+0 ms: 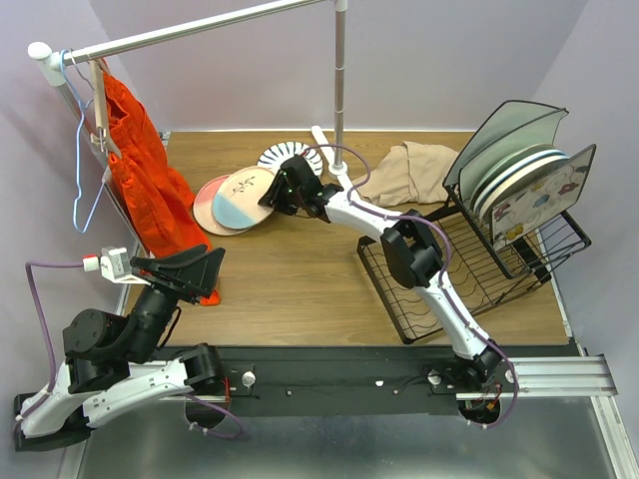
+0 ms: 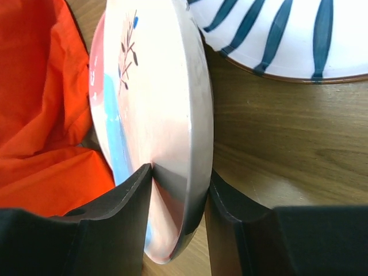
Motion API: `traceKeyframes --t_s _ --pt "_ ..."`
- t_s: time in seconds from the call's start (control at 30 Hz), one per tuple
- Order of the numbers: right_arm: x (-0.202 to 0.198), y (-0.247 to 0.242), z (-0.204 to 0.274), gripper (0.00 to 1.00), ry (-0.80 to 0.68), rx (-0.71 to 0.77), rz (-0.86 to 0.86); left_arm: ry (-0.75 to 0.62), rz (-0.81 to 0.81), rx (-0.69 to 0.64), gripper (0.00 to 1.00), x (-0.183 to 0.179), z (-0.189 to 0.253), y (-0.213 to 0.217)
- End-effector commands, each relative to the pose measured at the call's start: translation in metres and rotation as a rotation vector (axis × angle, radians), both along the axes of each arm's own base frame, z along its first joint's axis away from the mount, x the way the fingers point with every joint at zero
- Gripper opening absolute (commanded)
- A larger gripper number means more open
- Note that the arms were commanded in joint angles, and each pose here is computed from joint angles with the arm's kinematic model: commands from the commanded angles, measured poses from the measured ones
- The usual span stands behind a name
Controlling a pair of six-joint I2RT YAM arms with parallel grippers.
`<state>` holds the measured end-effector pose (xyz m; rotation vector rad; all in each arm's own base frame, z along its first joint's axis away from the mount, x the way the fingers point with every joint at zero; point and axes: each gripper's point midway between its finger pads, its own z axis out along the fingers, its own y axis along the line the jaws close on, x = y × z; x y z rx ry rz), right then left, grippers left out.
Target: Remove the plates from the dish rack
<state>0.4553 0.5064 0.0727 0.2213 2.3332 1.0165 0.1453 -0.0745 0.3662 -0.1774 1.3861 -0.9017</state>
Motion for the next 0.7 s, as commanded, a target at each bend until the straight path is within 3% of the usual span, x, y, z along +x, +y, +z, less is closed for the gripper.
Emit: traceKeyframes --t_s 0.0,0.33,0.67 --pt "-0.005 -0.002 -0.014 0.52 0.009 -0.043 0.028 0.017 0.028 0.000 0.71 0.003 -0.002 0.004" --pt "-0.004 -0.011 -0.005 0.58 -0.015 -0.068 0.009 0.018 0.028 0.000 0.71 0.003 -0.002 0.004" --pt "-0.003 -0.022 -0.003 0.58 -0.029 -0.096 -0.027 0.018 0.029 0.002 0.71 0.003 -0.003 0.004"
